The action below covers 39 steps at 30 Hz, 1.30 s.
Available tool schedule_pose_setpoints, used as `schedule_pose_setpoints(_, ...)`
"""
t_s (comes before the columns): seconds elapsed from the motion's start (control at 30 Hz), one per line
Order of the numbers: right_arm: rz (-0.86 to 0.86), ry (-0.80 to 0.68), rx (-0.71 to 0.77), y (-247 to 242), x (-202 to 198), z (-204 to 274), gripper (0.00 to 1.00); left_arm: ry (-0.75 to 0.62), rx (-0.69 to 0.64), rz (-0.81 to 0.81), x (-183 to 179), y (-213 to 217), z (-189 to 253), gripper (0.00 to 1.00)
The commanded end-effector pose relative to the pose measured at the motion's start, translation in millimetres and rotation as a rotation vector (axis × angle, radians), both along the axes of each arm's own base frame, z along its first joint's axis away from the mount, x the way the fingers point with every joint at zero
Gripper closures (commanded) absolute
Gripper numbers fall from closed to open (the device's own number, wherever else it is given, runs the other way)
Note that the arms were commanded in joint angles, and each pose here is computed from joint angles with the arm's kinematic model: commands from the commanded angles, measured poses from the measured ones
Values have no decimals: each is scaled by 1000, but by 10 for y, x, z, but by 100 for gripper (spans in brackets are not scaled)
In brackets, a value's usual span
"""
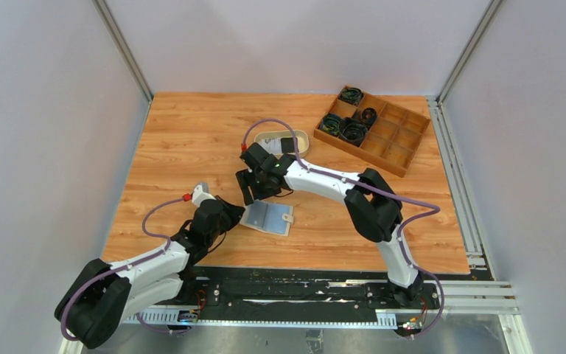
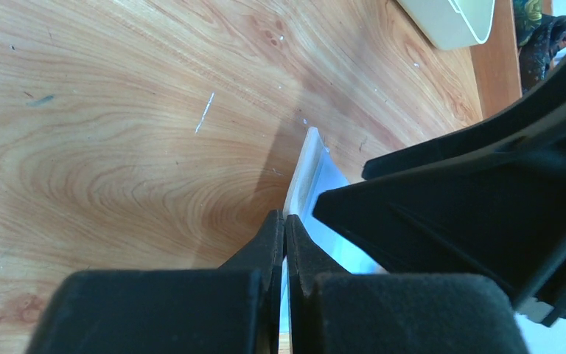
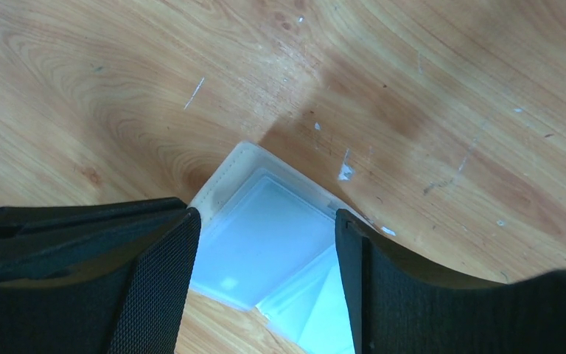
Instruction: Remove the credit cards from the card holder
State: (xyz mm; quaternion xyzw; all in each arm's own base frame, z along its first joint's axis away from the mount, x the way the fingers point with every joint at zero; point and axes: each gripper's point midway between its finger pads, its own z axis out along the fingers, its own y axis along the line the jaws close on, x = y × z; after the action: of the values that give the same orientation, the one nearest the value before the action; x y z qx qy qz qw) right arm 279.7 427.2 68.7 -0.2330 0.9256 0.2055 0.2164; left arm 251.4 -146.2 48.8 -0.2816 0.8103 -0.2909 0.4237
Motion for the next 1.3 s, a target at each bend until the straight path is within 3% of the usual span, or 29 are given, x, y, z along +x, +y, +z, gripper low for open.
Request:
schedule_pose_setpoints(0.0,-13,31,-122,-39,-123,-202,29,-14,0,14,10,37,-2,100)
schedule_pose_setpoints(0.3,2,16,-266,-136,-273,-343,30,-4,14,48,-6,117,-65,100)
schedule_pose_setpoints(0.53,1,42,-355,-514,-509,-427,30,-1,44,89,-30,230,-99,100)
schedule_pose_setpoints(0.83,-8,39,-397,-781,-635,-401,30,10,54,100,-53,265,-142,100)
schedule_pose_setpoints(1.1,-15,-111,-272,-557,-345,111,27,29,57,113,-87,298,-200,100)
schedule_pose_setpoints(1.27,-14,-109,-21,-335,-305,432,20,52,48,156,-126,367,-254,100)
